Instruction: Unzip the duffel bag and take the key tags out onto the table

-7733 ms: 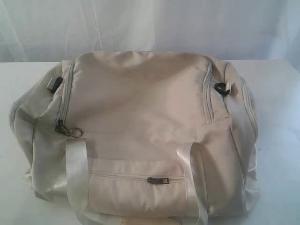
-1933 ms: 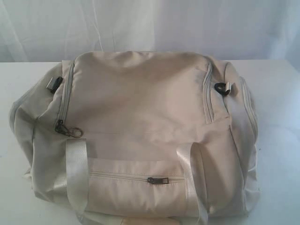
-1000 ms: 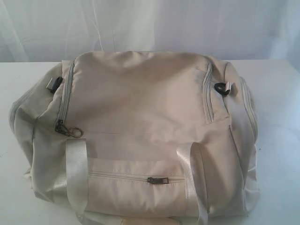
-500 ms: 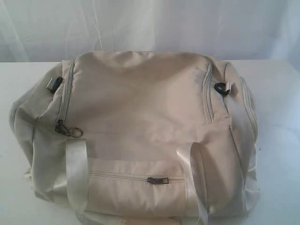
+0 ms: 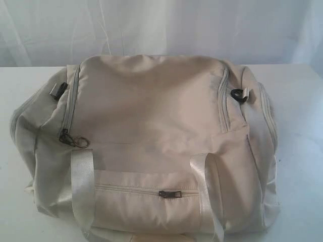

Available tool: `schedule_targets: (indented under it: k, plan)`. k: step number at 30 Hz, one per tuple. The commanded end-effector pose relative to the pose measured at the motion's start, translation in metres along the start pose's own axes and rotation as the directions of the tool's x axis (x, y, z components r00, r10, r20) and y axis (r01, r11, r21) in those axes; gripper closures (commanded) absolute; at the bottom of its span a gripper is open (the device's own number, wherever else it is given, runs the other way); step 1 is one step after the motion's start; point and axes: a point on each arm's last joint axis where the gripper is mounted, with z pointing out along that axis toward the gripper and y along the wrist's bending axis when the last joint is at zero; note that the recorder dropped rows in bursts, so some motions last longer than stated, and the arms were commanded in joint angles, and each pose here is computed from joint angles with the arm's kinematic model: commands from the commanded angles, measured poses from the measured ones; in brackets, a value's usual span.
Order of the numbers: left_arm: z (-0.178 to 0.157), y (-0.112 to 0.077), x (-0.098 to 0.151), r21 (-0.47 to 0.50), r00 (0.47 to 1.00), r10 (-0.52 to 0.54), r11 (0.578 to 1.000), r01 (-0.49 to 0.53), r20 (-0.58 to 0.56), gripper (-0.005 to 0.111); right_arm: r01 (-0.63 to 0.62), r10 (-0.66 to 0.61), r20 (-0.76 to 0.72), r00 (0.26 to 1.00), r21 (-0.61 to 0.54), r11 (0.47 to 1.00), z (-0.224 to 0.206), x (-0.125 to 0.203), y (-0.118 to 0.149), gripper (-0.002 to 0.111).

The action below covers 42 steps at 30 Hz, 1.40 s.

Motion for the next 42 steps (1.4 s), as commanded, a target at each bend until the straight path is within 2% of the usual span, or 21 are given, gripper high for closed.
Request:
schedule_targets:
  k: [1, 5, 8, 11, 15, 18, 21, 23, 27, 29, 31, 34, 37, 40, 42]
  plan:
    - [0.017, 0.006, -0.017, 0.133, 0.998, 0.003, 0.991, 0.006, -0.069, 0.107, 0.044, -0.076, -0.155, 0.985, -0.201, 0.979, 0.022, -0.013, 0.011, 0.108]
    - [0.032, 0.013, -0.024, 0.231, 0.985, -0.001, 0.972, 0.041, -0.172, 0.107, -0.007, -0.086, -0.274, 0.958, -0.322, 0.947, 0.047, -0.022, 0.012, 0.108]
    - [0.046, 0.023, -0.021, 0.238, 0.978, -0.014, 0.969, 0.065, -0.209, 0.107, -0.061, -0.083, -0.347, 0.934, -0.383, 0.922, 0.062, -0.021, 0.010, 0.108]
    - [0.059, 0.031, -0.019, 0.227, 0.973, -0.039, 0.970, 0.092, -0.228, 0.107, -0.091, -0.071, -0.377, 0.924, -0.394, 0.914, 0.075, -0.018, 0.005, 0.108]
    - [0.081, 0.032, -0.016, 0.248, 0.967, -0.029, 0.964, 0.093, -0.252, 0.107, -0.077, -0.094, -0.396, 0.913, -0.395, 0.915, 0.088, -0.013, -0.002, 0.108]
    - [0.101, 0.029, -0.011, 0.246, 0.959, 0.039, 0.969, 0.032, -0.279, 0.107, -0.053, -0.107, -0.398, 0.911, -0.370, 0.928, 0.098, -0.010, -0.010, 0.108]
    - [0.120, 0.026, -0.003, 0.201, 0.939, 0.105, 0.979, -0.040, -0.328, 0.107, 0.006, -0.148, -0.407, 0.901, -0.331, 0.944, 0.110, -0.004, -0.021, 0.108]
    - [0.133, 0.026, 0.005, 0.159, 0.904, 0.165, 0.981, -0.109, -0.396, 0.107, 0.046, -0.180, -0.422, 0.889, -0.307, 0.951, 0.117, 0.000, -0.028, 0.108]
    - [0.152, 0.034, 0.013, 0.056, 0.792, 0.262, 0.959, -0.278, -0.551, 0.107, 0.128, -0.258, -0.412, 0.874, -0.317, 0.940, 0.131, 0.007, -0.033, 0.108]
    - [0.158, 0.039, 0.010, -0.020, 0.757, 0.257, 0.942, -0.335, -0.600, 0.107, 0.148, -0.278, -0.398, 0.874, -0.326, 0.934, 0.140, 0.010, -0.032, 0.108]
    - [0.162, 0.042, 0.005, -0.073, 0.727, 0.258, 0.918, -0.390, -0.637, 0.107, 0.168, -0.305, -0.386, 0.871, -0.348, 0.922, 0.150, 0.016, -0.027, 0.108]
    - [0.166, 0.044, 0.002, -0.083, 0.674, 0.292, 0.881, -0.466, -0.678, 0.107, 0.212, -0.366, -0.374, 0.852, -0.392, 0.895, 0.169, 0.029, -0.014, 0.108]
    - [0.170, 0.044, 0.001, -0.080, 0.679, 0.308, 0.876, -0.476, -0.667, 0.107, 0.291, -0.473, -0.341, 0.812, -0.467, 0.835, 0.192, 0.052, 0.011, 0.108]
    - [0.174, 0.044, 0.000, -0.080, 0.691, 0.323, 0.872, -0.483, -0.646, 0.107, 0.405, -0.568, -0.268, 0.778, -0.478, 0.780, 0.212, 0.073, 0.036, 0.108]
    - [0.178, 0.044, 0.002, -0.067, 0.683, 0.357, 0.857, -0.511, -0.638, 0.107, 0.459, -0.598, -0.230, 0.768, -0.454, 0.764, 0.222, 0.082, 0.046, 0.108]
